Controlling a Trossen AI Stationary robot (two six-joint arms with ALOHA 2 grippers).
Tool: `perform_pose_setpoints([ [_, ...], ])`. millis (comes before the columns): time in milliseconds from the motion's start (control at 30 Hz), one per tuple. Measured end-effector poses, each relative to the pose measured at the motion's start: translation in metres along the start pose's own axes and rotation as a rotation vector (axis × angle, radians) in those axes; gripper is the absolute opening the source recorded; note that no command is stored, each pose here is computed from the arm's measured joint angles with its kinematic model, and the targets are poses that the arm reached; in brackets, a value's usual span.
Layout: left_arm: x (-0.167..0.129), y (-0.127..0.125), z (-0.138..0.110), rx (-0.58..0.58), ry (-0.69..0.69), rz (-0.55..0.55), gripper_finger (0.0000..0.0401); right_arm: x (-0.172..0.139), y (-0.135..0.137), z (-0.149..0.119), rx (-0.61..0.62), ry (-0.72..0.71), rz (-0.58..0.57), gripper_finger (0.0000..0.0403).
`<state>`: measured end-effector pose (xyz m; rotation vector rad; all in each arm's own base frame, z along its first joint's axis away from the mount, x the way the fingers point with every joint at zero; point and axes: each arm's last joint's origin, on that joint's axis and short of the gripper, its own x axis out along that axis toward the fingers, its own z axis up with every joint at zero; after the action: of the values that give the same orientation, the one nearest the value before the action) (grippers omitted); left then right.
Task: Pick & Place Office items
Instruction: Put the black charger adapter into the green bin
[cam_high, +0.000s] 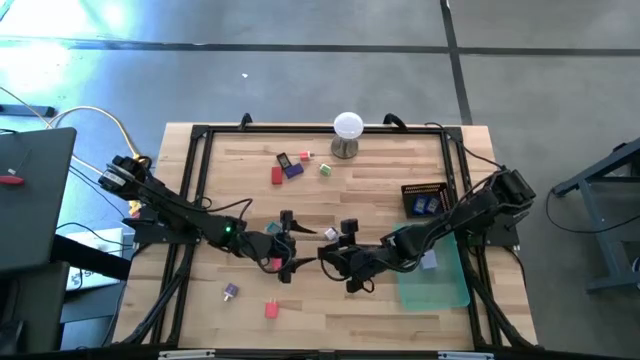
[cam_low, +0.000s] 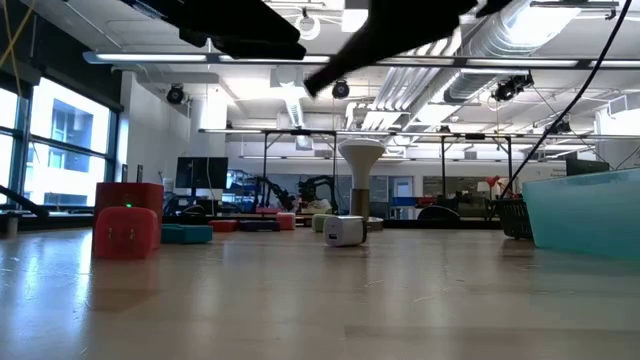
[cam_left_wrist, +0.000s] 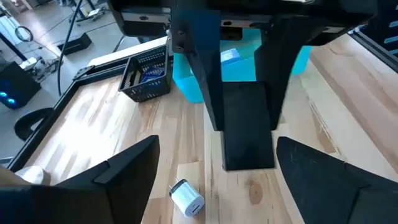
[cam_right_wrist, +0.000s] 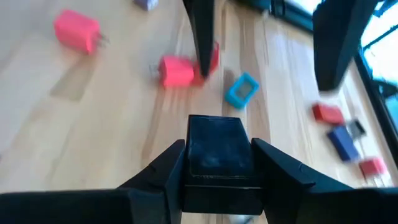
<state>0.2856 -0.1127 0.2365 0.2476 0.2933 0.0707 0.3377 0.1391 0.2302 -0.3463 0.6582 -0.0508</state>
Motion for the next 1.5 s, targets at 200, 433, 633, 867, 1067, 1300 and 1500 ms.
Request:
perform_pose_setpoints([
  [200, 0.0, 0.0, -0.001, 0.001, 0.01, 0.0, 0.0317, -0.014, -0.007, -0.013, 0.079, 0.141, -0.1, 0.0144],
  [433, 0.0, 0.0, -0.002, -0.008, 0.016, -0.004, 0.0317, -0.033, -0.017, -0.039, 0.199, 0.356, -0.295, 0.0144],
  [633, 0.0, 0.0, -0.003, -0.014, 0.026, -0.005, 0.0317, -0.055, -0.025, -0.065, 0.313, 0.545, -0.505, 0.0144],
  [867, 0.003, 0.006, -0.004, -0.042, 0.034, 0.015, 0.0317, -0.079, -0.018, -0.085, 0.279, 0.566, -0.652, 0.0144],
  [1067, 0.005, 0.009, -0.005, -0.046, 0.043, 0.025, 0.0317, -0.09, -0.019, -0.097, 0.317, 0.53, -0.701, 0.0153],
  [1300, 0.005, 0.01, -0.005, -0.044, 0.045, 0.028, 0.0317, -0.101, -0.026, -0.107, 0.359, 0.567, -0.777, 0.0143],
  [1500, 0.006, 0.012, -0.005, -0.051, 0.047, 0.035, 0.0317, -0.114, -0.026, -0.119, 0.407, 0.553, -0.797, 0.0152],
])
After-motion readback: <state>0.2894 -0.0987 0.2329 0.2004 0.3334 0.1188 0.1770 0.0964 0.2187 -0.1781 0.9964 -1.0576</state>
